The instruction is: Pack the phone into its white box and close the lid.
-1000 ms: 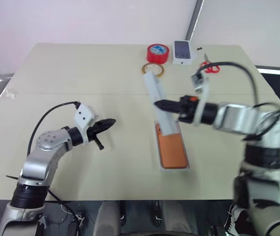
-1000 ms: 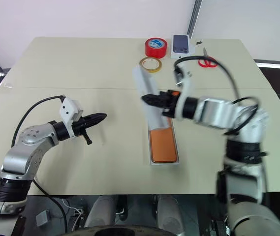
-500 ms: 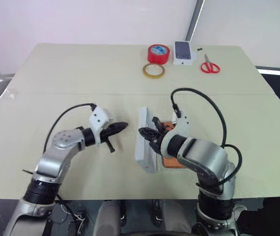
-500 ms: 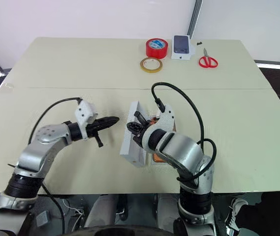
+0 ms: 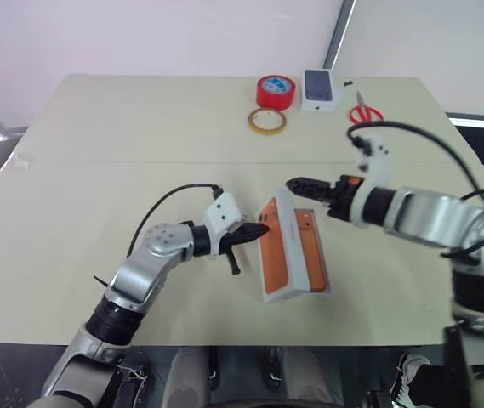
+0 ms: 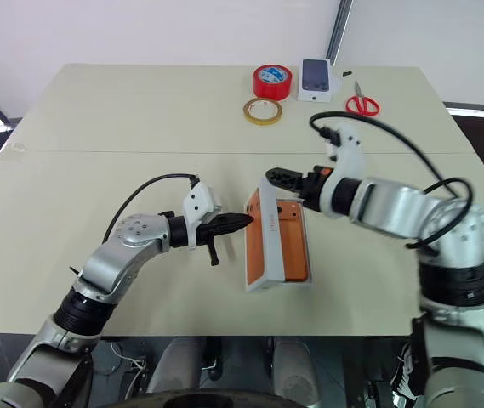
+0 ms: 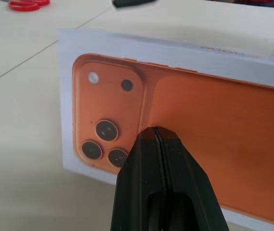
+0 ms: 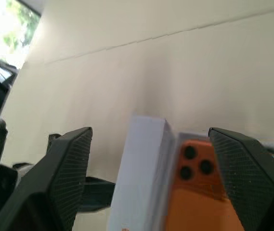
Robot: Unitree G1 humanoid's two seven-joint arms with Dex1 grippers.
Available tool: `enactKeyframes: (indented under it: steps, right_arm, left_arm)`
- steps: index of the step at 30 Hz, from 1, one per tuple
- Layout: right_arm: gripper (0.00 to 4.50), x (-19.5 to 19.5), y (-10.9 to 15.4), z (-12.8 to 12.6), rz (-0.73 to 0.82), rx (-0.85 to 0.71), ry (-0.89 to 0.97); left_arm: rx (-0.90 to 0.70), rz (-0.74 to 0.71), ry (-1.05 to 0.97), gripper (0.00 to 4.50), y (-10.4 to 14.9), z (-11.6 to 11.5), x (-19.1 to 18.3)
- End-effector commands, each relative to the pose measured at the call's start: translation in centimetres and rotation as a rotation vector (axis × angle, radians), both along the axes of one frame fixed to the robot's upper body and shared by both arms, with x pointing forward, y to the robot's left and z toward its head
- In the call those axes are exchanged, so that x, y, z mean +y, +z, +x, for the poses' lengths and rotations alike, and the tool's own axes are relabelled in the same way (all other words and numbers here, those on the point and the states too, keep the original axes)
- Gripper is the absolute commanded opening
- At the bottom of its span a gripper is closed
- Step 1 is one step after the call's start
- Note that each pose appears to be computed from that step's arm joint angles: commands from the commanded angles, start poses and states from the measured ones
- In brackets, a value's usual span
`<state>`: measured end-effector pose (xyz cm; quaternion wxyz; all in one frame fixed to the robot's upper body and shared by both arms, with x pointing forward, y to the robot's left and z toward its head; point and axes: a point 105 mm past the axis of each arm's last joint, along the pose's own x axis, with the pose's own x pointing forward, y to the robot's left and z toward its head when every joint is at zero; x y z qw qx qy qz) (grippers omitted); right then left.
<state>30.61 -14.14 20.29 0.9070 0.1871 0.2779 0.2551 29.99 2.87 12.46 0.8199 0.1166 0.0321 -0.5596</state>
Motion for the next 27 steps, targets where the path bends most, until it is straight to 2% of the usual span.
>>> enactKeyframes:
  steps: [1, 4, 7, 10, 13, 19, 23, 27]
  right_arm:
    - [4.02, -1.7, -0.8, -0.3, -0.213, -0.027, 0.066]
    - [3.14, -2.6, -0.8, -0.2, -0.330, -0.080, 0.108]
    - [1.53, -2.9, -1.0, -0.3, -0.468, -0.154, 0.176]
    - [0.05, -3.7, -1.4, -0.3, -0.680, -0.258, 0.255]
    - [0.05, -4.5, -2.2, -0.6, -0.851, -0.340, 0.369]
    - [0.05, -4.6, -3.2, -1.4, -0.921, -0.399, 0.524]
    - [0.05, -3.9, -4.0, -2.2, -0.912, -0.407, 0.620]
    - [0.05, -3.2, -4.5, -2.7, -0.914, -0.425, 0.678]
  left_arm:
    - [-0.027, 0.009, -0.019, 0.00, 0.6, 0.1, -1.5]
    - [-0.027, 0.013, -0.020, 0.00, 0.5, 0.2, -1.8]
    - [-0.031, -0.006, 0.001, 0.00, 0.9, 0.4, -1.5]
    - [-0.043, -0.021, 0.045, 0.00, 1.6, 1.0, -0.4]
    - [-0.028, -0.014, 0.092, 0.00, 2.4, 1.5, 1.8]
    - [0.048, 0.073, 0.005, 0.00, 2.3, -0.8, 4.4]
    - [0.125, 0.182, -0.109, 0.00, 0.4, -3.3, 4.9]
    - [0.124, 0.286, -0.115, 0.00, -1.6, -3.2, 4.1]
